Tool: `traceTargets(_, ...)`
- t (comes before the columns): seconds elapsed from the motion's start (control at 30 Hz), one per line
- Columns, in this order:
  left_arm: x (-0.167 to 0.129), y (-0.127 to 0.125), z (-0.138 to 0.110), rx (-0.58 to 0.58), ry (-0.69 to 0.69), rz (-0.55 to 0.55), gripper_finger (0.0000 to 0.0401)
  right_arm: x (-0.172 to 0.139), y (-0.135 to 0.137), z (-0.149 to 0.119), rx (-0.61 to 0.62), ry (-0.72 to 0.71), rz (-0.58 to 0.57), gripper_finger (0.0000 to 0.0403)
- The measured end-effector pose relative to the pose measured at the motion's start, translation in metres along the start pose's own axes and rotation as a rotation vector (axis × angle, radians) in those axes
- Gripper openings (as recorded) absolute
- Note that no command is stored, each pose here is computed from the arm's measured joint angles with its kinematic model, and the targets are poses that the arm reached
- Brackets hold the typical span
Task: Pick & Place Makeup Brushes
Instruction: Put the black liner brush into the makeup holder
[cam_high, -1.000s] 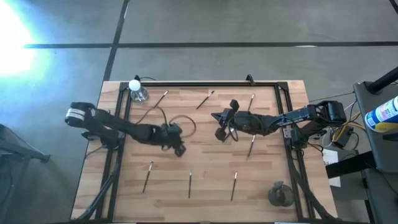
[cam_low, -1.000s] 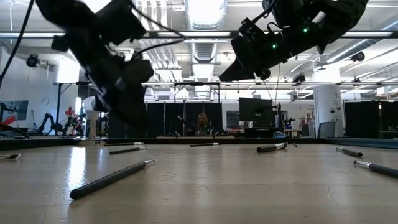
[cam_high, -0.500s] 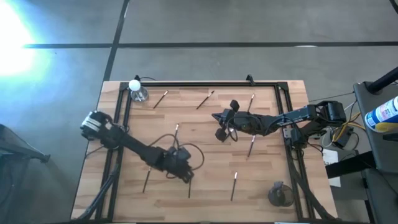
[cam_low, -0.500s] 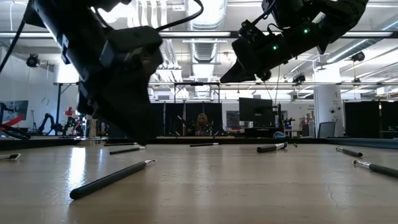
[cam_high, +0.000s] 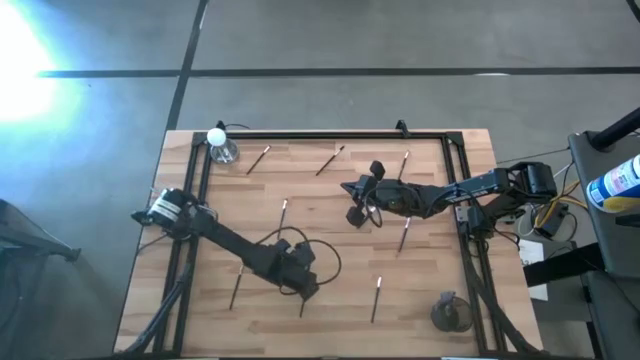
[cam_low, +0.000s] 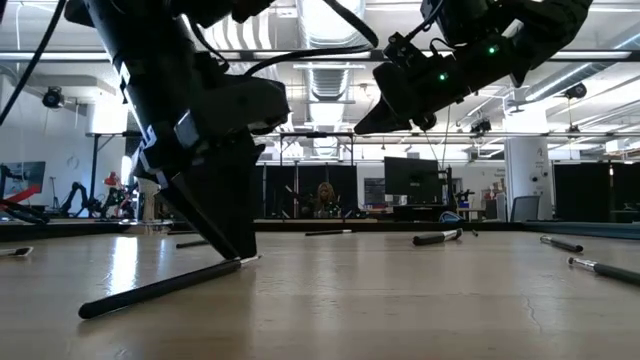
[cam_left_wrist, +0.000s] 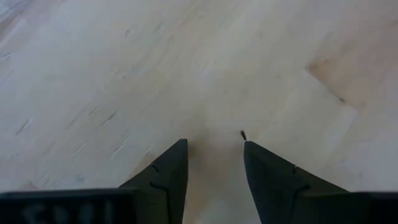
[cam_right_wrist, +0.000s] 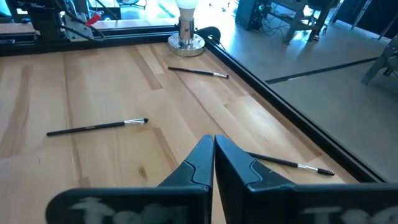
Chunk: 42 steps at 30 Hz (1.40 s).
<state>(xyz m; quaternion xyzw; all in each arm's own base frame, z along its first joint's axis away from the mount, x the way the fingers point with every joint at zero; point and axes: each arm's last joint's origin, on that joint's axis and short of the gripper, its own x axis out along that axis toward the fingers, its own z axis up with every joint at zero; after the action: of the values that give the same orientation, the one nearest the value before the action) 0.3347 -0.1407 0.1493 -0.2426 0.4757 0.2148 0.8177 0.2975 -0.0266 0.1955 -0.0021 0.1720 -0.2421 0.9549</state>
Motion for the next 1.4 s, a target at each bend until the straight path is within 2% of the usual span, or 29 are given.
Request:
traceTargets(0.47, -0.006, -0.007, 0.003, -0.063, -0.046, -0.088, 0.0147, 0.000, 0.000, 0.000, 0.000, 0.000, 0.000, 0.0008)
traceTargets(0.67, -0.005, -0.006, 0.002, -0.063, -0.070, -0.067, 0.0147, 0.000, 0.000, 0.000, 0.000, 0.000, 0.000, 0.0008)
traceTargets(0.9, 0.012, -0.007, -0.009, -0.048, -0.033, -0.029, 0.0147, 0.000, 0.000, 0.000, 0.000, -0.001, 0.000, 0.0008)
traceTargets(1.07, 0.011, -0.005, -0.012, -0.027, -0.005, -0.002, 0.0146, 0.000, 0.000, 0.000, 0.000, -0.001, 0.000, 0.0008)
traceTargets(1.2, 0.010, -0.003, -0.013, -0.017, 0.016, 0.016, 0.0120, 0.000, 0.000, 0.000, 0.000, -0.001, 0.000, 0.0008)
traceTargets(1.4, 0.010, 0.000, -0.016, 0.029, 0.032, 0.039, 0.0037, 0.000, 0.000, 0.000, 0.000, -0.001, 0.000, 0.0008)
